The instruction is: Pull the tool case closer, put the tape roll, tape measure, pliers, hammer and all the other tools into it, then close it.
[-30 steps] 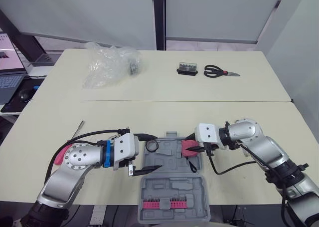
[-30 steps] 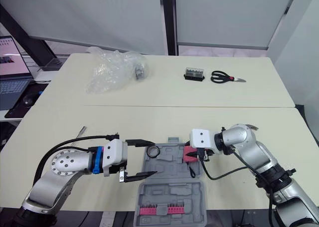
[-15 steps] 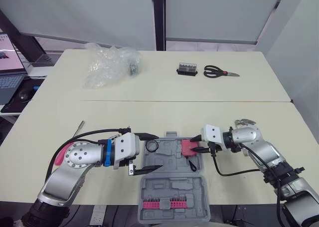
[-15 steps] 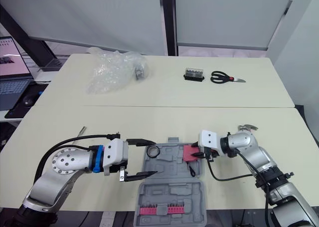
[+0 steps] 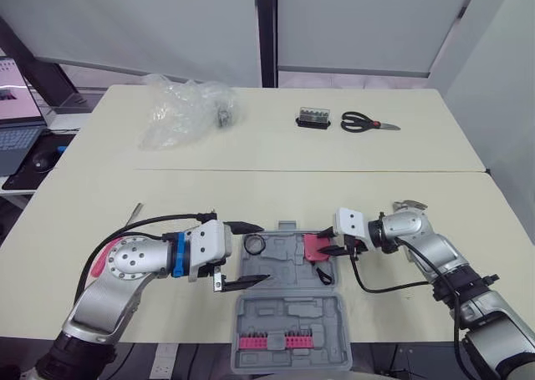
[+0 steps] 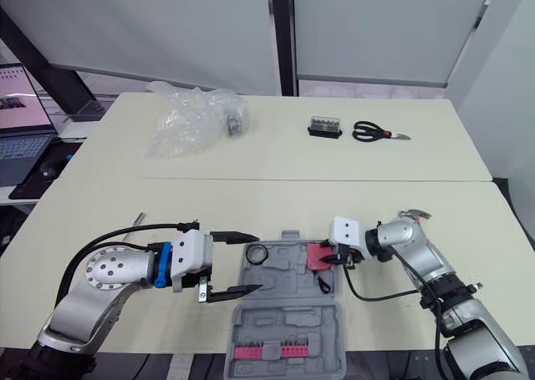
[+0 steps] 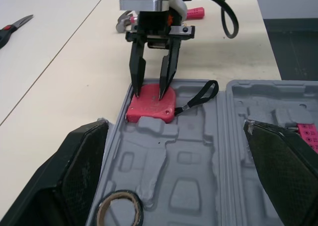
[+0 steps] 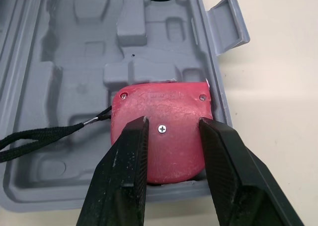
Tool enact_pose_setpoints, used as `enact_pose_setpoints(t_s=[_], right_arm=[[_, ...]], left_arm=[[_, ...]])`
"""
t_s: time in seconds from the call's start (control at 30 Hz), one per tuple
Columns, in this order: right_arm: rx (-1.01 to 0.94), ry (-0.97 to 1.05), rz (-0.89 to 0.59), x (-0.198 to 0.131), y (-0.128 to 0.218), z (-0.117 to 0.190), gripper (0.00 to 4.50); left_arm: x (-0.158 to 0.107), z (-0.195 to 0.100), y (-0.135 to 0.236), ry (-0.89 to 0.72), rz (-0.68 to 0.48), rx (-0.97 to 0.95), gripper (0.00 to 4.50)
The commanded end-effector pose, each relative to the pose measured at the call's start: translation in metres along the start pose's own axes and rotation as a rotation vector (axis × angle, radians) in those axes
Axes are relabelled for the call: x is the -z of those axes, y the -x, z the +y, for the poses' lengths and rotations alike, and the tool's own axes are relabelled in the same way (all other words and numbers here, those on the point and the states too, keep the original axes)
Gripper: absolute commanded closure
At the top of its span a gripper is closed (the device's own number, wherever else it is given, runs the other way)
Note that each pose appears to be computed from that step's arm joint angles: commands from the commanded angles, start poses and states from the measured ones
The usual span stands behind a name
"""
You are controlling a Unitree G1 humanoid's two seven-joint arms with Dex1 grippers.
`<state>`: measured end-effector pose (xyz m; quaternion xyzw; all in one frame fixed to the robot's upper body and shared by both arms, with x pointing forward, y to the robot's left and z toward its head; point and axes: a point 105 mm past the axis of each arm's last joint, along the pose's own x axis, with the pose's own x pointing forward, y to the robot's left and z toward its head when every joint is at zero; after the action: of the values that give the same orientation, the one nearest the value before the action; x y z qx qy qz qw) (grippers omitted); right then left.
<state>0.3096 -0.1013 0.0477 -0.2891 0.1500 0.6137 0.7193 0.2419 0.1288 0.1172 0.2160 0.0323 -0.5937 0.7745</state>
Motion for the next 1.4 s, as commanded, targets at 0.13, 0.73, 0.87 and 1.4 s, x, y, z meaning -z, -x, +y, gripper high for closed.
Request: enact_pose_setpoints(t_s=[0.13, 0.73, 0.87, 1.4], right_arm=[[0.164, -0.011, -0.171, -0.035, 0.028, -0.010, 2.81], [0.528, -0.321, 0.307, 0.078, 0.229, 0.041, 1.10], [0.509, -0.349, 0.380, 0.085, 0.246, 0.050, 0.02], [0.497, -0.261, 0.324, 0.064, 0.233, 0.036, 0.02]], left_arm=[[0.013, 0.028, 0.053, 0.053, 0.014, -0.240, 0.00], [0.100, -0.017, 0.268, 0.481, 0.373, -0.846, 0.00], [0.109, -0.027, 0.274, 0.535, 0.414, -0.826, 0.00], [0.109, -0.029, 0.279, 0.555, 0.424, -0.847, 0.00]])
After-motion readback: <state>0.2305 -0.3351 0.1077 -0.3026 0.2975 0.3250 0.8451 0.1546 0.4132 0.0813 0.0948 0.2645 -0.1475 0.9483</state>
